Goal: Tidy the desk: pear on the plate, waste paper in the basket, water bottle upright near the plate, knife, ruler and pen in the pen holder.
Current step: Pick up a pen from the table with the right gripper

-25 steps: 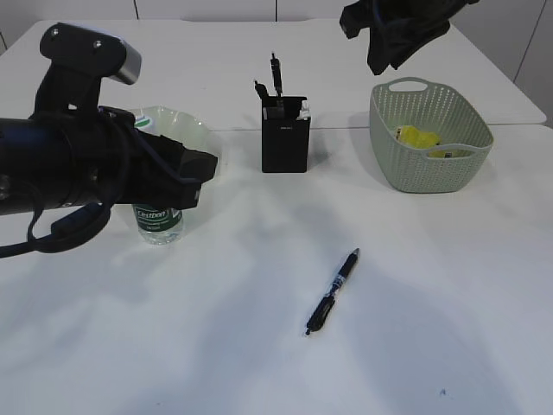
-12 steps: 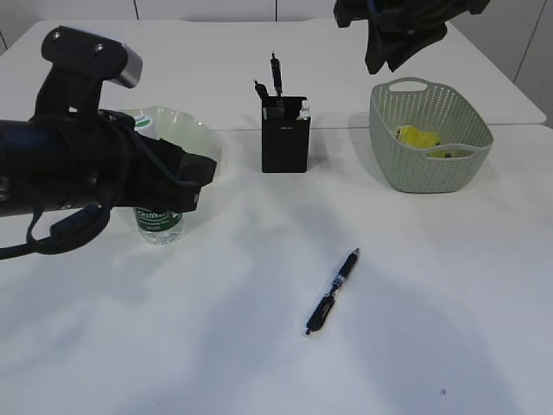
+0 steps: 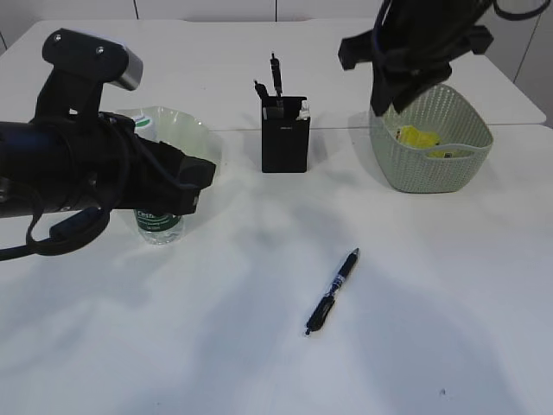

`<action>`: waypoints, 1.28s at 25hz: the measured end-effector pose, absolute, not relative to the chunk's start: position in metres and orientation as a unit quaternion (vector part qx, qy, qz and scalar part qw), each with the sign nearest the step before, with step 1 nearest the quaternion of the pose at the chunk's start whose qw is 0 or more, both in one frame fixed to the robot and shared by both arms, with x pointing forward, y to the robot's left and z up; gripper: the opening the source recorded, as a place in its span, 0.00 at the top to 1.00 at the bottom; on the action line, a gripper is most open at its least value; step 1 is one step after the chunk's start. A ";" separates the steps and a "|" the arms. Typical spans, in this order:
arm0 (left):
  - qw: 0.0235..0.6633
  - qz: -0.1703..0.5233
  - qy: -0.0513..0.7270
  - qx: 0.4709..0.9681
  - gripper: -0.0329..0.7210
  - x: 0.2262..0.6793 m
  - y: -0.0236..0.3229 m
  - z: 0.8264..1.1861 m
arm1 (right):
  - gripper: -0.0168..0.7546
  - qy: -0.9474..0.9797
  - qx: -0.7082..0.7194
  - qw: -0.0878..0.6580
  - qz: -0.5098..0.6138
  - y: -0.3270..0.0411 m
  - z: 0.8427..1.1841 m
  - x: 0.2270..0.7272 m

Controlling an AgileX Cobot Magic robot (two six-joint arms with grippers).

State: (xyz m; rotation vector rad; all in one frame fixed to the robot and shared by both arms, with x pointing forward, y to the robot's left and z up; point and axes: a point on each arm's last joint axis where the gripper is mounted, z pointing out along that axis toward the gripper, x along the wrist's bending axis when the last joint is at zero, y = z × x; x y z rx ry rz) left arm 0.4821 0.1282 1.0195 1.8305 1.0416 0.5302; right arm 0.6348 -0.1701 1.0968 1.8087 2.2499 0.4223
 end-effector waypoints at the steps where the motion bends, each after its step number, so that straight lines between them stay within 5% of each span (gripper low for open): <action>1: 0.466 0.216 0.424 0.746 0.51 0.482 0.128 1.020 | 0.74 0.770 0.615 0.106 0.134 -0.171 1.091 0.632; 32: 0.451 0.263 0.455 0.722 0.51 0.502 0.166 1.026 | 0.74 0.860 0.501 0.028 0.098 -0.175 1.060 0.587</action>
